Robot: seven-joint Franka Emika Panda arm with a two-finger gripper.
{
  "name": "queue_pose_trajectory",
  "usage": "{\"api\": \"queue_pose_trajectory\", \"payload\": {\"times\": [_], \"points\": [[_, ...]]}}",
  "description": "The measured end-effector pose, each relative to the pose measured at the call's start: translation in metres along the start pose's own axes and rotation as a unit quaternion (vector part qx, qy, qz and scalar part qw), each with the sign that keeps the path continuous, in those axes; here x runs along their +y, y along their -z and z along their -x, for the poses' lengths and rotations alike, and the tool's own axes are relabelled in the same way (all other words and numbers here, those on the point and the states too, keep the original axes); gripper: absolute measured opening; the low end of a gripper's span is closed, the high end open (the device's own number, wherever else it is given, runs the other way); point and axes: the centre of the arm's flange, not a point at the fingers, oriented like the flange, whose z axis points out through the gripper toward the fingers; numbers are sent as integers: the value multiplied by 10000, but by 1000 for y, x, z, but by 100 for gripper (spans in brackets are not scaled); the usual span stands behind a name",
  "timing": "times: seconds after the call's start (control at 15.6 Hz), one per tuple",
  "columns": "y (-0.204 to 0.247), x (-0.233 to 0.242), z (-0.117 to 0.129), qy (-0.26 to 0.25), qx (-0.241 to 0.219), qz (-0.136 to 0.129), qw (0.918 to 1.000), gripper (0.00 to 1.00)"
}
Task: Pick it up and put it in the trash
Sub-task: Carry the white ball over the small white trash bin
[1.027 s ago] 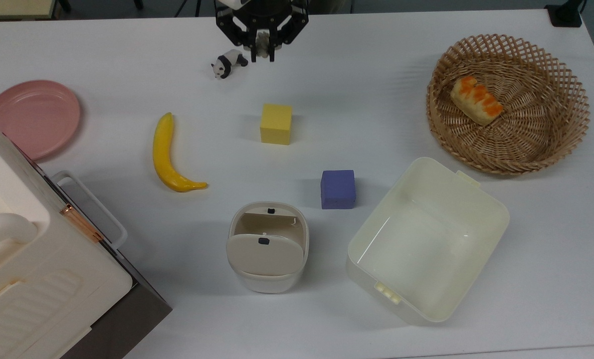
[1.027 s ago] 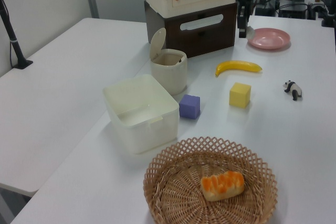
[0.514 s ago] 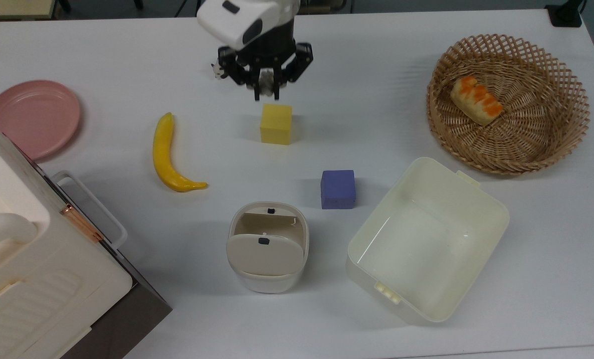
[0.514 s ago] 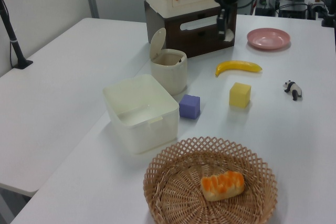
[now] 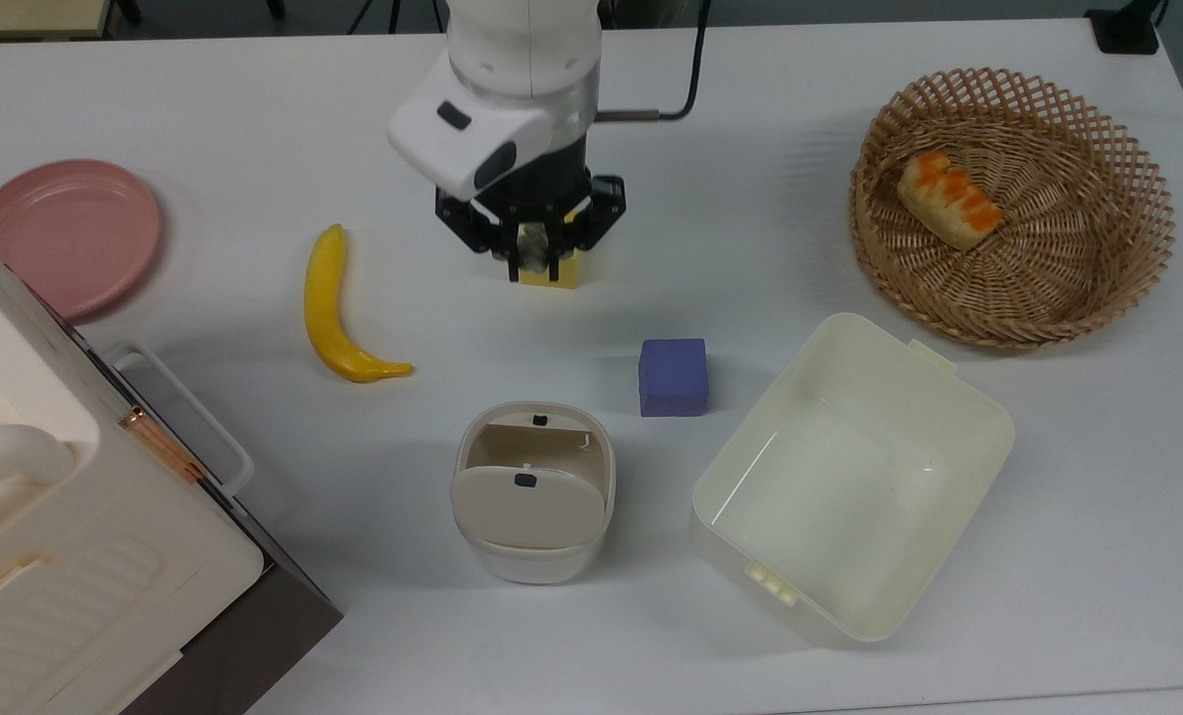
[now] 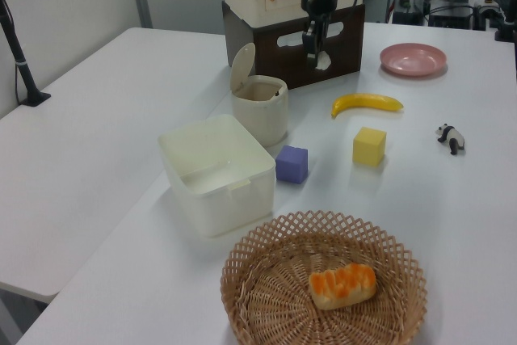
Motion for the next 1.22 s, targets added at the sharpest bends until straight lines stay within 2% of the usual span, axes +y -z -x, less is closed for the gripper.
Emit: {"api": "queue_pose_trajectory", "payload": {"times": [0.45,0.77,1.22], "points": [[-50,-3,-41,-328,725,54,9968,30],[-60,-10,-59,-619,1413,251,9877,31],[-93,-22,-71,-599,1757,255,9823,33]]}}
